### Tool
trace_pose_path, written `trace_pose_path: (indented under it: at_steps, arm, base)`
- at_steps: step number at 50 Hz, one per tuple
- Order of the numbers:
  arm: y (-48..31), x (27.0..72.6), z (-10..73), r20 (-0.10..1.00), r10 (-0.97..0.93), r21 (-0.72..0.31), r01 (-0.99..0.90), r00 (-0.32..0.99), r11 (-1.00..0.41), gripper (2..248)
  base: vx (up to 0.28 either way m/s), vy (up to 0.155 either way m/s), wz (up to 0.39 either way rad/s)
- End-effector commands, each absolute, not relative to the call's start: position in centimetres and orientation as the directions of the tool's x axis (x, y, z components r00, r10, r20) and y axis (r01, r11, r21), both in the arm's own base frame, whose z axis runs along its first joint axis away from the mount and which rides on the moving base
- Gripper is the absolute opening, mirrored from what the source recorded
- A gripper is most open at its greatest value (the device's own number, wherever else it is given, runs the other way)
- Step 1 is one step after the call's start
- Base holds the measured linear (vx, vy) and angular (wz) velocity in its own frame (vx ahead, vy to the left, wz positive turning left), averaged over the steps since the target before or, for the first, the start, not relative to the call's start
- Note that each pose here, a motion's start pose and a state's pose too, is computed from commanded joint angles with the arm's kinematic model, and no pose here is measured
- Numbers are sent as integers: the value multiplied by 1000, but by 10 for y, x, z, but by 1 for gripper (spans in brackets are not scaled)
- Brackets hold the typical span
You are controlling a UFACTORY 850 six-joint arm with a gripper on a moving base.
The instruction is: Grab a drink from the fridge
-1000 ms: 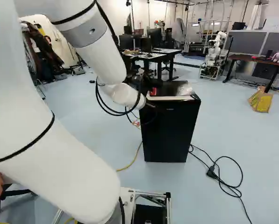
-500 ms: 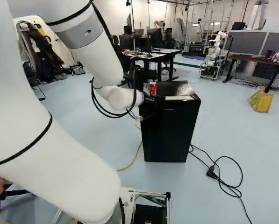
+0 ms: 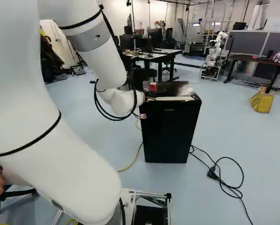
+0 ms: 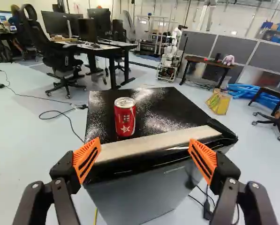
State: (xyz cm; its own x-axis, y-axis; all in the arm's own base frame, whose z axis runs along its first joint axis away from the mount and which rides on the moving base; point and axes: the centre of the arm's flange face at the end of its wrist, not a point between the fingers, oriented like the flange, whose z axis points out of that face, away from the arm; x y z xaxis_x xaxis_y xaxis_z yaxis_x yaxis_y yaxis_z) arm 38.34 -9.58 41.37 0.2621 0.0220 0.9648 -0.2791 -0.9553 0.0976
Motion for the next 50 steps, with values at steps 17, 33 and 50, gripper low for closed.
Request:
trace_pose_path:
  at_steps: [17,33,50]
  arm:
    - [-91,404,398,959,26,101,-255,284,-962,247]
    - [-88,432,381,949,26,103,-231,315,-967,247]
    - [-93,466,361,940,22,104,-227,340,-968,247]
  base:
    - [0,0,0]
    - [0,0,0]
    - [0,0,0]
